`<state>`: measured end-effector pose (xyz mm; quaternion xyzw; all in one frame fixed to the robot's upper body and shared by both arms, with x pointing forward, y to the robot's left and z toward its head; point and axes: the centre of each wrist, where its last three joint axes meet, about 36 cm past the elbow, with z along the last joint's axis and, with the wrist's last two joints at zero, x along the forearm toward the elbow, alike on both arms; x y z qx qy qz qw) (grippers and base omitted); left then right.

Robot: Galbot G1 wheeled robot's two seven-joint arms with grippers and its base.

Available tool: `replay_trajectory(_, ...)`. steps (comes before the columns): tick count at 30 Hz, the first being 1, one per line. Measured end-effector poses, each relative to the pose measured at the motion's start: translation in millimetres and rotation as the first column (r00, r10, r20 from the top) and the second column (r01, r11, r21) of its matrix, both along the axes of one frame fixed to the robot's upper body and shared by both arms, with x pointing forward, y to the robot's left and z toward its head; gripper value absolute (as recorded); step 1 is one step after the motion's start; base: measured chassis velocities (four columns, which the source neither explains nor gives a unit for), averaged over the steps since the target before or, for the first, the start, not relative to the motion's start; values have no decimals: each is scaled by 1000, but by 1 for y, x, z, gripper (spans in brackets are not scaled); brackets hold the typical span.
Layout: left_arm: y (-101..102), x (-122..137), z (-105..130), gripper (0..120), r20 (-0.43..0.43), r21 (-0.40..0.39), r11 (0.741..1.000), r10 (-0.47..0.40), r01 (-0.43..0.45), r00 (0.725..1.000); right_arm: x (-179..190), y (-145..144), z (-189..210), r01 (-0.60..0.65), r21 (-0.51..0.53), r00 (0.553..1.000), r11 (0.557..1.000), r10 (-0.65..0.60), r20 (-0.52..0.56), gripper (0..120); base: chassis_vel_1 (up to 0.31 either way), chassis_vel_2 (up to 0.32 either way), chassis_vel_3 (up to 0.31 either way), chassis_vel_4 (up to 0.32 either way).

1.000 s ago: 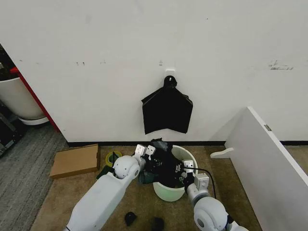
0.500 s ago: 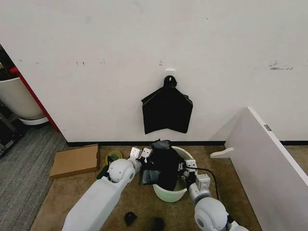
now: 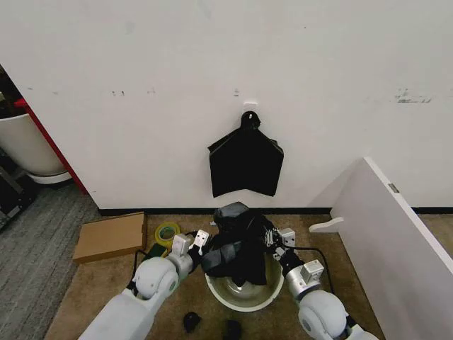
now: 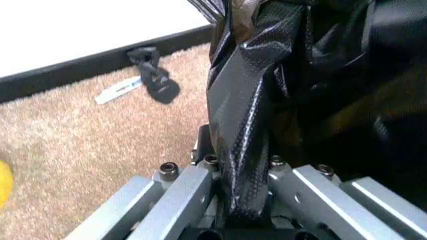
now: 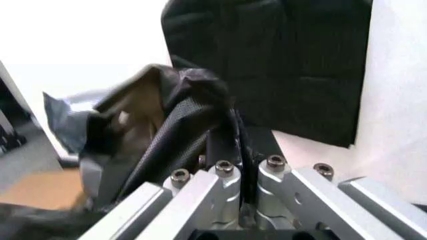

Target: Place the garbage bag over the trash bin.

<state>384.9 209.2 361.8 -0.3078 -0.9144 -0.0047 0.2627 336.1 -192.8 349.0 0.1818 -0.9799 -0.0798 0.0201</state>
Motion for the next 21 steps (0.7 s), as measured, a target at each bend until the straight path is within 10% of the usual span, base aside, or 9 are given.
replay_trajectory(10,15,-22,-4,1,142,-62,996,-48,58,989,-7,-18,12,103,70,989,992,-95,-109,0,0,0,0,0)
replay_trajectory(21,35,-6,23,1,228,-175,982,109,-69,967,-44,-34,-4,38,126,999,991,-32,-44,0,0,0,0,0)
